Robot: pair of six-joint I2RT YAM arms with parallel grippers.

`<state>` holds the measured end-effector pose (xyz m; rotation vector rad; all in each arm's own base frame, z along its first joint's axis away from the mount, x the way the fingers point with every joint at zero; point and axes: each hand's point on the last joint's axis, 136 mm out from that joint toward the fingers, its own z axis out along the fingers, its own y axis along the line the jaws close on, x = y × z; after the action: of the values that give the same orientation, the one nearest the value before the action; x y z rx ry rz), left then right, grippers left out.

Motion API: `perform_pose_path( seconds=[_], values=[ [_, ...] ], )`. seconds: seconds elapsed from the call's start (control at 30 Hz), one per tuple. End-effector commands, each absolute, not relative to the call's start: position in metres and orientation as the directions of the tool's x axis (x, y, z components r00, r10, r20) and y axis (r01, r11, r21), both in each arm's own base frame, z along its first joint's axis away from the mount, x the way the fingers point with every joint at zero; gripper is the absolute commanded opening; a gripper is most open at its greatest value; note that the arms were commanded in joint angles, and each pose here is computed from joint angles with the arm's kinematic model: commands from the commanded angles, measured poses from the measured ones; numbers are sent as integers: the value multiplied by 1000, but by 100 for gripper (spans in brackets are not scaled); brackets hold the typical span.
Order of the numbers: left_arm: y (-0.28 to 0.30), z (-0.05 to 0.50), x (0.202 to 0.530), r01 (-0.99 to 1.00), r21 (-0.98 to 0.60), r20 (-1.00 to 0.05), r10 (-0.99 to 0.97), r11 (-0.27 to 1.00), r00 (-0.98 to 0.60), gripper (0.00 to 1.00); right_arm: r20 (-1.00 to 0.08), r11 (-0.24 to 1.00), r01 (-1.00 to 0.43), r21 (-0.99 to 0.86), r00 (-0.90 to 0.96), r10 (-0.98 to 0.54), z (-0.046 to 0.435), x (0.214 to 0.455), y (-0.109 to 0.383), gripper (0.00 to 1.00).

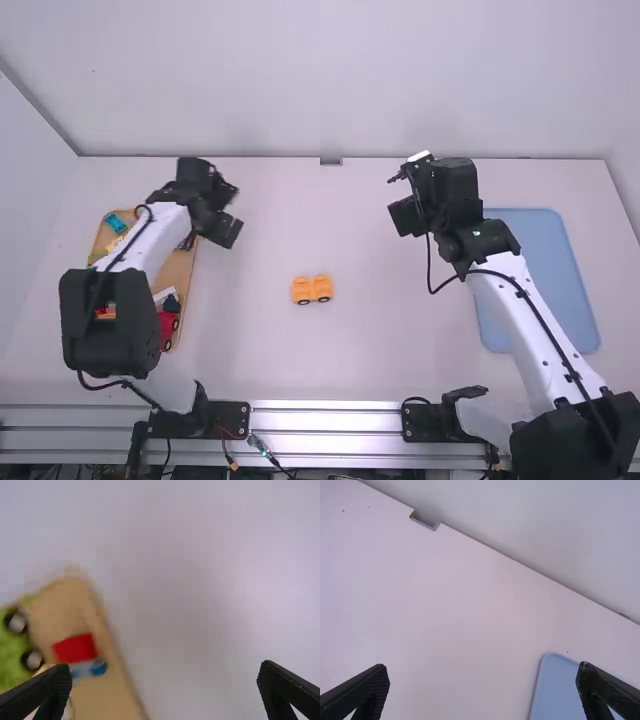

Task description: Assemble lego blocks to make yellow taxi

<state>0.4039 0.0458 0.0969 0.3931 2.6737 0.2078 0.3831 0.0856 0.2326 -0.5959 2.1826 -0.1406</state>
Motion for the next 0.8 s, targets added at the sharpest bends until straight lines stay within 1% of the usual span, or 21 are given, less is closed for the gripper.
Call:
perform_pose_path(
  seconds=[0.0, 0.07, 0.13, 0.2, 0.23, 0.27, 0.37, 0.43, 0.47, 0.5, 0.53, 0.6, 0.67, 0.7, 0.77],
  values=[
    [81, 102, 399, 25, 132, -428, 80, 991, -900, 99, -739, 886, -349, -304, -501, -451, 249, 387, 86, 99],
    [99, 104, 394, -2, 108, -430, 45, 994, -902, 99, -744, 887, -347, -305, -494, -449, 251, 388, 86, 99],
    [130, 111, 385, -71, 69, -429, -35, 995, -903, 99, -753, 887, -348, -303, -484, -447, 253, 390, 88, 99],
    [157, 115, 376, -125, 53, -408, -93, 991, -908, 99, -761, 887, -354, -297, -473, -444, 255, 391, 90, 99],
    [175, 117, 369, -131, 42, -384, -105, 990, -917, 99, -764, 887, -354, -297, -469, -443, 256, 391, 91, 99],
    [180, 118, 368, -133, 41, -379, -108, 990, -919, 99, -765, 887, -355, -297, -467, -443, 256, 392, 91, 99],
    [221, 119, 361, -125, 42, -335, -104, 991, -936, 99, -769, 887, -353, -298, -462, -442, 258, 393, 91, 99],
    [238, 116, 356, -69, 54, -296, -50, 996, -954, 99, -770, 887, -353, -298, -461, -441, 258, 393, 91, 99],
    [248, 111, 351, 32, 58, -249, 45, 998, -967, 99, -771, 888, -351, -298, -460, -441, 258, 393, 91, 99],
    [250, 110, 351, 58, 61, -242, 71, 996, -968, 99, -771, 888, -351, -298, -460, -441, 258, 393, 91, 99],
    [259, 103, 354, 171, 78, -215, 184, 982, -959, 100, -773, 888, -351, -298, -457, -440, 259, 393, 91, 99],
    [277, 91, 362, 294, 132, -170, 314, 947, -934, 95, -775, 888, -349, -298, -454, -439, 260, 394, 91, 99],
    [284, 84, 369, 351, 153, -153, 373, 924, -915, 93, -779, 889, -347, -299, -449, -438, 261, 395, 92, 99],
    [288, 79, 374, 401, 172, -138, 425, 900, -894, 88, -781, 889, -347, -299, -447, -437, 262, 395, 92, 99],
    [293, 71, 379, 441, 189, -117, 466, 877, -877, 87, -782, 889, -348, -299, -445, -437, 262, 395, 92, 99]
  ],
)
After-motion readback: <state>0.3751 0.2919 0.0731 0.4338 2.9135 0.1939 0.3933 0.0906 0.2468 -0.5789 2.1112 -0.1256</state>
